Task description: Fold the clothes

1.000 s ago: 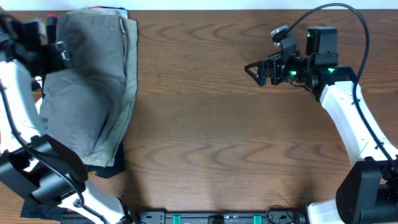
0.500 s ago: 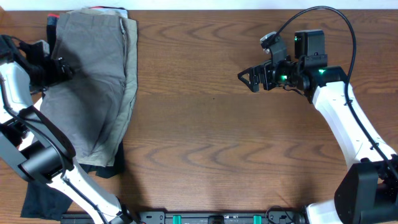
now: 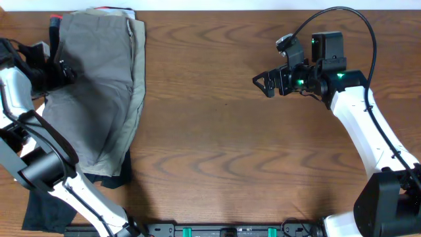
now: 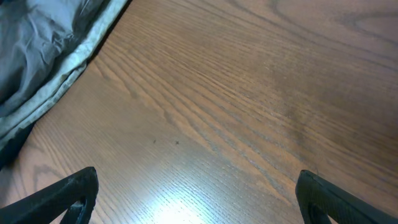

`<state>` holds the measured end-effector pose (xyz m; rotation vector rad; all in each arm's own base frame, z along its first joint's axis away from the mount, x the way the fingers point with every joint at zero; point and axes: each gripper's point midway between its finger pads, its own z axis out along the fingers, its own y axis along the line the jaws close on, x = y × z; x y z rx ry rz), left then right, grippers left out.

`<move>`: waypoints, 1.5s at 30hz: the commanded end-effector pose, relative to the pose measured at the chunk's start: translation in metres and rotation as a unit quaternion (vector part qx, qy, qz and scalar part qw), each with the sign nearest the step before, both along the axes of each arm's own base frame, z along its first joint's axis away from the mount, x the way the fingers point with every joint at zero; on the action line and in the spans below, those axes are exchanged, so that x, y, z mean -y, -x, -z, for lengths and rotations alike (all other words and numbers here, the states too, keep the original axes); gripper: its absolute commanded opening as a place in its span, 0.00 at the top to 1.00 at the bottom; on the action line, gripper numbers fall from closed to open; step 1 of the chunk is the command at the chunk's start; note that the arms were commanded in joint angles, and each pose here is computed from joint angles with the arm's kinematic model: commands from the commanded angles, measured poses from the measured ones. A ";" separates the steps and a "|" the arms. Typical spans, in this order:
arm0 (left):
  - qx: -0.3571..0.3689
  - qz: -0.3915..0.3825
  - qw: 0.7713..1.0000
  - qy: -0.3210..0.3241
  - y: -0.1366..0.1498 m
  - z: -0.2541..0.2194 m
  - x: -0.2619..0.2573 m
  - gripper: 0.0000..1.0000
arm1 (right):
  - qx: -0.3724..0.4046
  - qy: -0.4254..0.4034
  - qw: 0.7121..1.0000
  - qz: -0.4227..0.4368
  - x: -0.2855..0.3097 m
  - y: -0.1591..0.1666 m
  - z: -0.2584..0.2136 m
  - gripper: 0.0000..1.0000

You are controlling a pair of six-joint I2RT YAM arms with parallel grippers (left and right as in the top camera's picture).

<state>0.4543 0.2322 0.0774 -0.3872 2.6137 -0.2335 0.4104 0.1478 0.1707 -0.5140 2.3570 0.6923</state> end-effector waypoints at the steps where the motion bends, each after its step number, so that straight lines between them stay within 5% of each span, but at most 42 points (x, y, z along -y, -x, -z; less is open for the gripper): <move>1: -0.002 0.009 1.000 0.002 -0.005 0.009 0.001 0.14 | 0.008 0.004 1.000 -0.009 -0.004 -0.003 -0.002 0.01; 12: 0.001 -0.021 1.000 0.023 -0.014 0.001 0.015 0.94 | 0.016 0.003 1.000 -0.009 -0.004 -0.006 -0.004 0.02; 17: 0.043 -0.018 0.998 0.041 -0.034 -0.045 0.048 0.94 | 0.023 0.002 1.000 -0.009 -0.004 -0.008 -0.006 0.03; 25: 0.122 0.142 0.980 0.062 -0.062 -0.129 0.218 0.94 | 0.096 -0.038 0.993 0.059 0.023 -0.045 -0.056 0.08; 34: 0.135 0.351 0.922 0.093 -0.042 -0.118 0.459 0.94 | 0.134 -0.043 0.979 0.145 0.105 -0.060 -0.111 0.10; 39: 0.126 0.406 0.901 0.088 -0.013 -0.085 0.558 0.94 | 0.129 -0.047 0.973 0.183 0.139 -0.057 -0.116 0.09; 40: 0.125 0.419 0.895 0.087 -0.007 -0.077 0.574 0.93 | 0.127 -0.051 0.972 0.190 0.145 -0.057 -0.116 0.08; 41: 0.123 0.430 0.890 0.083 0.000 -0.069 0.589 0.78 | 0.126 -0.055 0.971 0.193 0.148 -0.056 -0.117 0.08; 43: 0.122 0.440 0.887 0.064 0.010 -0.056 0.609 0.13 | 0.124 -0.063 0.971 0.195 0.154 -0.055 -0.118 0.08; 44: 0.123 0.438 0.889 0.050 0.012 -0.053 0.612 0.01 | 0.124 -0.065 0.971 0.196 0.156 -0.054 -0.119 0.07; 45: 0.126 0.434 0.891 0.036 0.012 -0.052 0.613 0.02 | 0.124 -0.067 0.971 0.195 0.157 -0.054 -0.119 0.07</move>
